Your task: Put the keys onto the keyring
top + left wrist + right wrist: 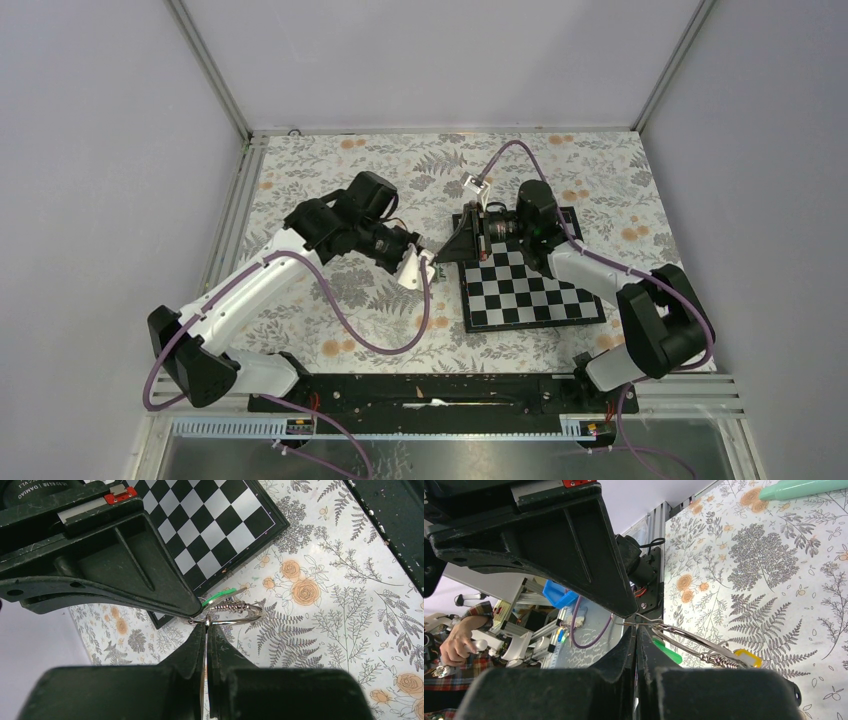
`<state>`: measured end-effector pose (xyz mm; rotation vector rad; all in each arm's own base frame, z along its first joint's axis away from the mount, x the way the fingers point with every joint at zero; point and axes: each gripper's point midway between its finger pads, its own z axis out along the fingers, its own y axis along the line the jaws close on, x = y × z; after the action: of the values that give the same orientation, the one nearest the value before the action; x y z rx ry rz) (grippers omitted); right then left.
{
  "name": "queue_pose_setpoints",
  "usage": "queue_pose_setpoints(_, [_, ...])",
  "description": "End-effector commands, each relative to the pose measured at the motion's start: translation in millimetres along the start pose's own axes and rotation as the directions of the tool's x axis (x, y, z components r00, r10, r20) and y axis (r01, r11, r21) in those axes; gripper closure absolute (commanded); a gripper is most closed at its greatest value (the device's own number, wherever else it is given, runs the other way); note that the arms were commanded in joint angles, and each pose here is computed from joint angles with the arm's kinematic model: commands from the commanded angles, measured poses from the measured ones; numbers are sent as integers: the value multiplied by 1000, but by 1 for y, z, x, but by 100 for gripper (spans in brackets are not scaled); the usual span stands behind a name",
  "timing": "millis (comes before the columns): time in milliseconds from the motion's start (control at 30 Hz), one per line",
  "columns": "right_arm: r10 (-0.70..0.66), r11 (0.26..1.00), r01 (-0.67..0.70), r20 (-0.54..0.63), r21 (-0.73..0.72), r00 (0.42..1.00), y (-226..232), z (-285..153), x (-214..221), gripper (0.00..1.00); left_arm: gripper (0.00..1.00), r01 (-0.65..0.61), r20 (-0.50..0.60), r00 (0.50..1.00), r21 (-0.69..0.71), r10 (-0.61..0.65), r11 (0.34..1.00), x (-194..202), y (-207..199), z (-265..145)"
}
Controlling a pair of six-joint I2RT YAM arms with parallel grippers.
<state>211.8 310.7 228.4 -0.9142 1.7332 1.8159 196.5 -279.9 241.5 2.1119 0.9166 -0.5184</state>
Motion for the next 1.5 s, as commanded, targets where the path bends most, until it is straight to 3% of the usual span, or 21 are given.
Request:
queue_pose_setpoints(0, [-58,997,58,-8,-53,998,12,3,-11,100,100,-51,17,999,-21,52,998,-8,11,-2])
queue_pose_setpoints(1467, [-20,998,18,-28,-58,999,5,9,-4,100,100,-35,15,999,-46,36,998,-11,19,-3])
